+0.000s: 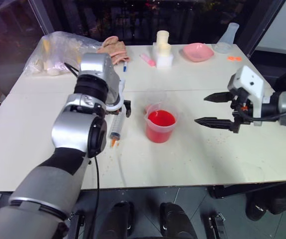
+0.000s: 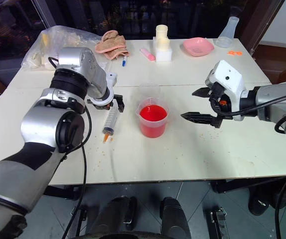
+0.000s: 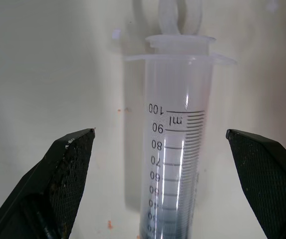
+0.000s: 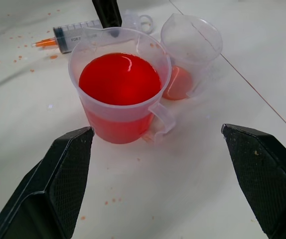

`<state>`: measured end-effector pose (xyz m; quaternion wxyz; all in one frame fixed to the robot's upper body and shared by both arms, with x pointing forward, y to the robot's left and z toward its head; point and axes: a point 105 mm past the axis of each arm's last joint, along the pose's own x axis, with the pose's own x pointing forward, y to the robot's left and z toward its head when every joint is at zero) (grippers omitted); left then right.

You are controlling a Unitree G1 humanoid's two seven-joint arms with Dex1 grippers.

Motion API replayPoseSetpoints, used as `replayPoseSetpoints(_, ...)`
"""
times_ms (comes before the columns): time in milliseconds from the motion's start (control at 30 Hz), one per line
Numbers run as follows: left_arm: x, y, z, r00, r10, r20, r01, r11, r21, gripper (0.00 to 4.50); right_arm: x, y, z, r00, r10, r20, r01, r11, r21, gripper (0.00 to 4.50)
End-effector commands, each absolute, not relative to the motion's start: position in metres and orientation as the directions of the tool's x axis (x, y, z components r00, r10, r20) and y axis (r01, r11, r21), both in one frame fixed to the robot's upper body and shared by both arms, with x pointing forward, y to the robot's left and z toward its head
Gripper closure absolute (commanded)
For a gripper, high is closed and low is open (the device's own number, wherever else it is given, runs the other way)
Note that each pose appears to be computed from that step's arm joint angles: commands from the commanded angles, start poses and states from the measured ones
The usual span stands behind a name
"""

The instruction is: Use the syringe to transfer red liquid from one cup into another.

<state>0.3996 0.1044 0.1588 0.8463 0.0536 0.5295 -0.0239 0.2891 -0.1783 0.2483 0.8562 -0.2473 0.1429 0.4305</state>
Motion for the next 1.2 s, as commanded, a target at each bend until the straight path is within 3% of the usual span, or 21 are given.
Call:
replayPoseSetpoints(33,0.405,0.106,0.154,0.464,0.046,-0.884,0.071,0.993,0.089,0.04,0.285,-0.176,0.259,0.606,0.673,-0.423,-0.795,0.503,-0.339,0.21)
replayPoseSetpoints(233,0.413,0.104,0.133,0.496,0.061,-0.866,0.060,0.993,0.105,0.04,0.285,-0.177,0.260,0.616,0.666,-0.420,-0.788,0.512,-0.342,0.21)
replayPoseSetpoints(267,0.413,0.103,0.131,0.500,0.059,-0.864,0.059,0.993,0.102,0.60,0.285,-0.178,0.260,0.619,0.664,-0.419,-0.786,0.516,-0.342,0.21)
replayPoseSetpoints(533,0.418,0.104,0.131,0.524,0.055,-0.850,0.035,0.996,0.086,2.89,0.282,-0.181,0.260,0.628,0.653,-0.423,-0.778,0.530,-0.338,0.21)
replayPoseSetpoints(667,0.420,0.110,0.139,0.535,0.062,-0.842,0.001,0.997,0.074,2.98,0.283,-0.181,0.261,0.632,0.651,-0.420,-0.775,0.534,-0.338,0.21)
replayPoseSetpoints(800,0.435,0.119,0.181,0.658,0.016,-0.753,-0.008,1.000,0.015,2.98,0.285,-0.181,0.261,0.638,0.651,-0.411,-0.770,0.540,-0.340,0.21)
replayPoseSetpoints(900,0.448,0.121,0.233,0.824,-0.083,-0.560,0.047,0.996,-0.078,2.98,0.287,-0.182,0.262,0.644,0.651,-0.403,-0.765,0.546,-0.341,0.21)
replayPoseSetpoints(967,0.454,0.123,0.285,0.925,-0.195,-0.324,0.112,0.960,-0.258,2.98,0.290,-0.184,0.263,0.661,0.647,-0.380,-0.750,0.560,-0.352,0.21)
replayPoseSetpoints(1067,0.453,0.126,0.322,0.960,-0.221,-0.174,0.182,0.960,-0.211,2.98,0.296,-0.186,0.267,0.688,0.639,-0.344,-0.725,0.586,-0.362,0.21)
replayPoseSetpoints(1200,0.441,0.095,0.372,0.909,-0.399,0.119,0.416,0.865,-0.280,2.98,0.309,-0.188,0.282,0.755,0.622,-0.206,-0.651,0.674,-0.350,0.21)
